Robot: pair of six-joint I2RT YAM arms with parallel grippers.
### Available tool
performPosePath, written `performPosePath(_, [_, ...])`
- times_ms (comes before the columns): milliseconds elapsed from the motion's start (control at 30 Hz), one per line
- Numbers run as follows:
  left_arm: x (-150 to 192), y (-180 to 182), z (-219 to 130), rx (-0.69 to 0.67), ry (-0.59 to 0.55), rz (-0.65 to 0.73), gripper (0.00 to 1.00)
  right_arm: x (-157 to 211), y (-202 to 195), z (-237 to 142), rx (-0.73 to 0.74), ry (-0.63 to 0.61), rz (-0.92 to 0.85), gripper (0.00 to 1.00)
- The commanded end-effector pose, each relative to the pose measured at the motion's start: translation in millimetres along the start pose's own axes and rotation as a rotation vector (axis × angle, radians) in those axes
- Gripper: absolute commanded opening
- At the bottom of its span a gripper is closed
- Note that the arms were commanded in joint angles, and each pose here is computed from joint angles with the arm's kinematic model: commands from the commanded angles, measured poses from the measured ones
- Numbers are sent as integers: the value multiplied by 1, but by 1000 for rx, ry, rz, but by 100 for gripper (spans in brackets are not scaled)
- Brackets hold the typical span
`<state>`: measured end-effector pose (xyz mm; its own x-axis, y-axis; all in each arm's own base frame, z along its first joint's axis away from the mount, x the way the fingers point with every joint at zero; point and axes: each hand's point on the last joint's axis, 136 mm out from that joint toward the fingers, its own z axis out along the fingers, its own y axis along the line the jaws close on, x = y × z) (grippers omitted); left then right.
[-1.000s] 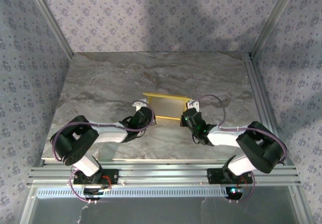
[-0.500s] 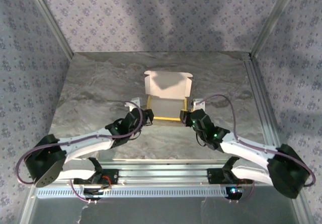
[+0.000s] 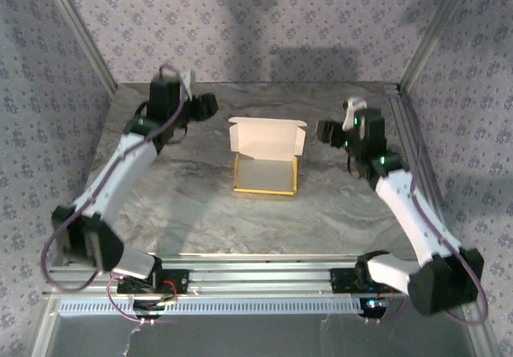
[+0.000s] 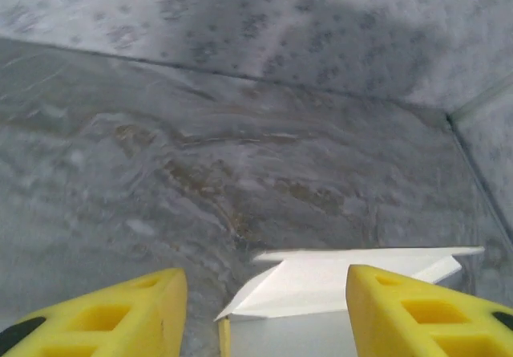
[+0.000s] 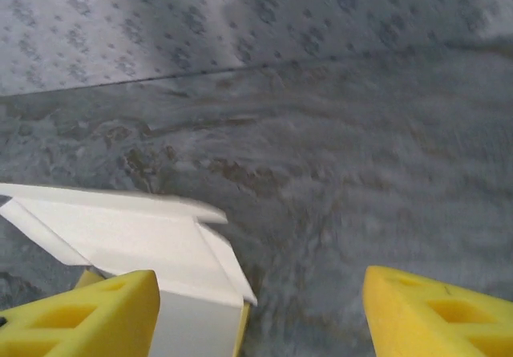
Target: Fold the paper box
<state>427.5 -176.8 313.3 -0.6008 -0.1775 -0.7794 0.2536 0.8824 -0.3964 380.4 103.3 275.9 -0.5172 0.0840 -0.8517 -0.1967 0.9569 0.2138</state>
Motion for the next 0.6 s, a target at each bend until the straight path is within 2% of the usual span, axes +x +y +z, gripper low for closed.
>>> performPosePath(0, [54, 4, 23, 125, 377, 174, 55, 41, 20, 17, -192, 337, -226, 65])
performPosePath(133, [65, 1, 56, 219, 506, 209, 55, 59, 23, 48, -227, 528, -299, 64])
performPosePath(200, [78, -2, 65, 245, 543, 247, 56, 69, 23, 61, -221, 586, -340, 64])
performPosePath(333, [93, -8, 69, 267, 542, 362, 58, 85, 13, 81, -167, 622, -405, 65])
performPosePath(500, [92, -8, 78, 272, 526, 414, 60, 81, 18, 97, -197, 617, -447, 65])
performPosePath(567, [91, -1, 83, 232, 538, 431, 59, 78, 13, 100, -155, 629, -465, 64])
